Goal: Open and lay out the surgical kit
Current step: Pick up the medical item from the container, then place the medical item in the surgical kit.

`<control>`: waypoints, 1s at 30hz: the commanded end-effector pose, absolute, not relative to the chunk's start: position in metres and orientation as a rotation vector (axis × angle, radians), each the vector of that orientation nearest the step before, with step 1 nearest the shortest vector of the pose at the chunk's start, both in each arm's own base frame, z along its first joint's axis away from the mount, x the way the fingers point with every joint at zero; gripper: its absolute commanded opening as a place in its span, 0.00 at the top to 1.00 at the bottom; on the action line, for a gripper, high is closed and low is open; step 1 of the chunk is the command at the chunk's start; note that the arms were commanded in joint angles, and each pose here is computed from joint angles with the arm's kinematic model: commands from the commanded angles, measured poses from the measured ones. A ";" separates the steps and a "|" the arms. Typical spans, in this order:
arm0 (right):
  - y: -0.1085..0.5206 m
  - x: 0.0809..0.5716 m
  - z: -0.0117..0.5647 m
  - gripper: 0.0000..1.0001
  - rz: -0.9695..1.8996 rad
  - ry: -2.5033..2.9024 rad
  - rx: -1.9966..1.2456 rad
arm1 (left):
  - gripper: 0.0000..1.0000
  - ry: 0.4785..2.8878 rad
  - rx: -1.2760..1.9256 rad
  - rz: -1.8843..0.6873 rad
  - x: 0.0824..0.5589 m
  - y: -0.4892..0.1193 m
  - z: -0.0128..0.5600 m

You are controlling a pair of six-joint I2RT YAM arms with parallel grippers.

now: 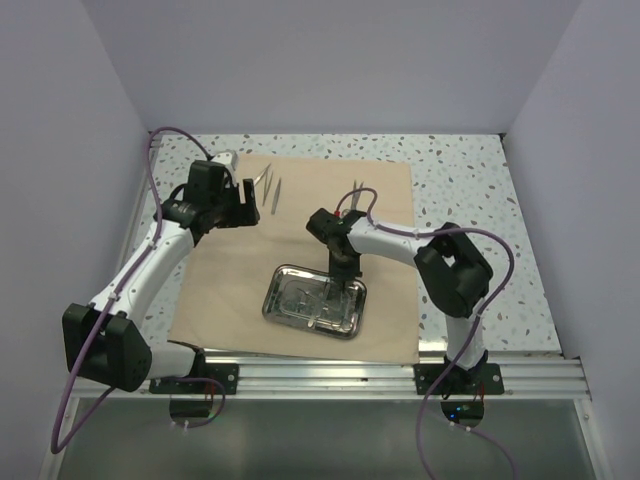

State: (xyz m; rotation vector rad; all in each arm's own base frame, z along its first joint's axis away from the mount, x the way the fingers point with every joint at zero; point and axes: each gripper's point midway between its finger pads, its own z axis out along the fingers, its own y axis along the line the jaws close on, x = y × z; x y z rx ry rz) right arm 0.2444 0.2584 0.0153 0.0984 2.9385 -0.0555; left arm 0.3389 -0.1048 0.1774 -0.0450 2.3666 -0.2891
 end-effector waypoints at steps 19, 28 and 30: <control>0.229 0.394 0.136 1.00 -0.178 2.538 0.131 | 0.21 2.308 -0.026 -0.229 0.363 -0.102 0.206; 0.210 0.491 0.133 1.00 -0.227 2.441 0.252 | 0.22 2.358 -0.020 -0.228 0.358 -0.102 0.201; 0.202 0.507 0.116 1.00 -0.236 2.459 0.284 | 0.22 2.368 -0.021 -0.217 0.358 -0.101 0.199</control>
